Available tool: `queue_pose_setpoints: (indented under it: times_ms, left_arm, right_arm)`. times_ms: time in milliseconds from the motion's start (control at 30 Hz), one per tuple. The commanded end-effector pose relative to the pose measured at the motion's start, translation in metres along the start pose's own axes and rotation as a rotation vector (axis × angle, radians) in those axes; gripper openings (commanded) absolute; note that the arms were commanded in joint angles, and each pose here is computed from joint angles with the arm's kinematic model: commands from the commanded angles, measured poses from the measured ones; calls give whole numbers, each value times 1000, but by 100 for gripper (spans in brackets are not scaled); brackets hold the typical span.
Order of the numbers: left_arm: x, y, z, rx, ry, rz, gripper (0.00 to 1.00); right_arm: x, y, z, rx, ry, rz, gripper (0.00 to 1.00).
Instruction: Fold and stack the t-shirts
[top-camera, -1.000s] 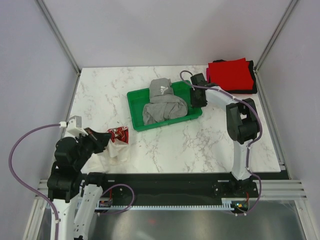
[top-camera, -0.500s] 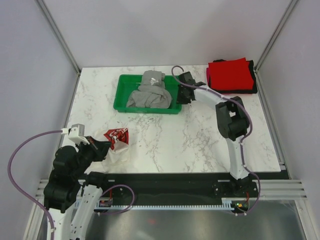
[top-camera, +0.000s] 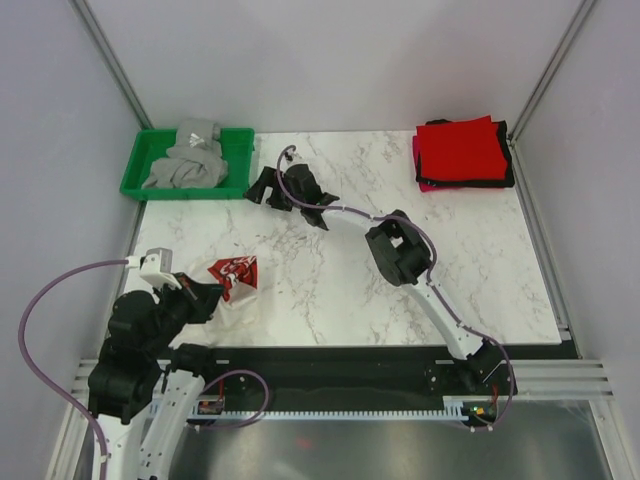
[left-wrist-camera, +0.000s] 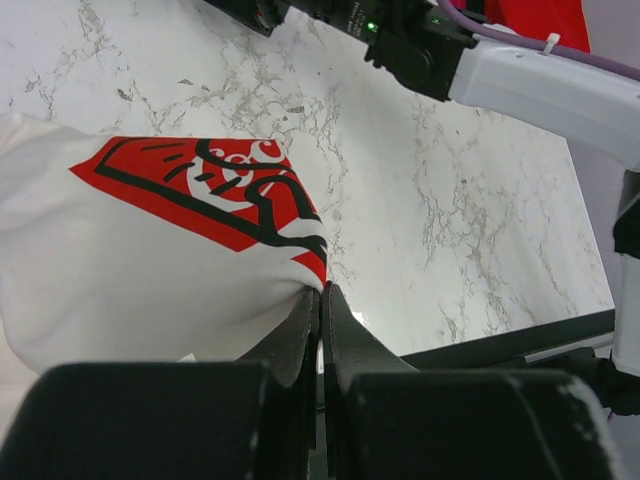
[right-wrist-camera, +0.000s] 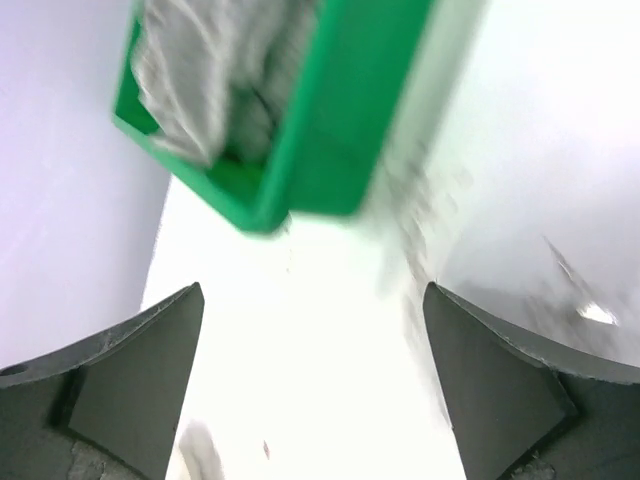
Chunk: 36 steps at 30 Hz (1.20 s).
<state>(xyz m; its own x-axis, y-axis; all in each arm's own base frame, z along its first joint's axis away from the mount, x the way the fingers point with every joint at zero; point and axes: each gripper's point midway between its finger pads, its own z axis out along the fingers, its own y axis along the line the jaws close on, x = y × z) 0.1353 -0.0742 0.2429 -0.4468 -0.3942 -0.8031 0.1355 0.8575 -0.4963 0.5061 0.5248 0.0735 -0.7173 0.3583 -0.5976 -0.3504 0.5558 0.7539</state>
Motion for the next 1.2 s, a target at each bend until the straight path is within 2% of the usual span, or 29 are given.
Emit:
queue_pose_setpoints:
  times_ms: [0,33,100,200,267,300,333,367,400,433,500,533,567,600,633,667,733,767,867,900,933,967,1000,1033,1100,1133,1167]
  left_arm:
    - [3,-1,0,17,12,35,4]
    - [3,-1,0,14,14,34,4]
    - [3,0,4,5,28,28,4]
    - [-4,-9,9,33,39,28,3]
    - [-21,-27,9,91,23,12,3]
    - [-30,-40,16,136,38,1,2]
    - [-40,-50,21,161,43,-26,2]
    - [-59,-65,18,201,20,-30,2]
    - [-70,-80,35,252,60,-46,2]
    - [-82,-93,39,287,74,-70,2]
    - [-127,-136,32,409,59,-63,2]
    - [-140,-145,55,416,119,-91,2]
    - [-186,-184,34,520,42,-41,2]
    - [-204,-209,23,610,48,-11,2]
    - [-222,-223,46,643,86,-21,2]
    - [-266,-268,-15,817,-32,83,2]
    - [-300,-300,-49,932,-109,109,2]
    - [-320,-316,-79,1003,-205,160,5]
    - [-311,-316,-96,1035,-213,176,19]
    - [-303,-310,-91,1013,-202,174,19]
    - [-294,-301,-80,982,-203,199,20]
    - [-270,-279,-43,910,-126,154,20]
    - [-260,-270,-62,881,-174,171,21]
    - [-233,-248,-33,822,-112,167,22]
    - [-204,-223,-38,747,-109,173,44]
    - [-178,-198,-10,660,-43,152,58]
    - [-171,-173,9,531,-45,130,76]
  right_arm:
    - [-103,49,-52,-124,-203,-30,98]
    - [-118,61,-68,-129,-213,-55,98]
    - [-120,43,-87,-67,-182,-64,98]
    - [-150,34,-143,18,-196,-113,98]
    - [-167,47,-190,51,-230,-170,98]
    - [-171,36,-209,107,-222,-169,98]
    - [-189,61,-244,98,-275,-192,98]
    - [-183,46,-260,158,-271,-196,98]
    - [-184,37,-279,213,-271,-185,98]
    - [-185,46,-311,225,-297,-186,98]
    - [-184,44,-343,260,-307,-189,98]
    - [-183,55,-367,248,-332,-201,98]
    - [-183,58,-381,248,-347,-205,98]
    - [-186,74,-404,227,-386,-223,98]
    - [-180,72,-413,235,-388,-219,98]
    - [-178,72,-422,244,-392,-217,98]
    - [-175,85,-444,224,-422,-218,98]
    - [-174,87,-451,222,-429,-215,98]
    - [-168,91,-470,234,-438,-211,98]
    - [-165,93,-478,238,-434,-214,98]
    - [-168,90,-485,269,-459,-215,98]
    - [-168,90,-490,280,-464,-227,98]
    - [-165,89,-498,293,-467,-229,98]
    - [-167,89,-504,311,-484,-232,98]
    - [-163,88,-515,327,-487,-242,98]
    - [-162,88,-519,334,-488,-243,98]
    - [-162,86,-523,351,-494,-239,98]
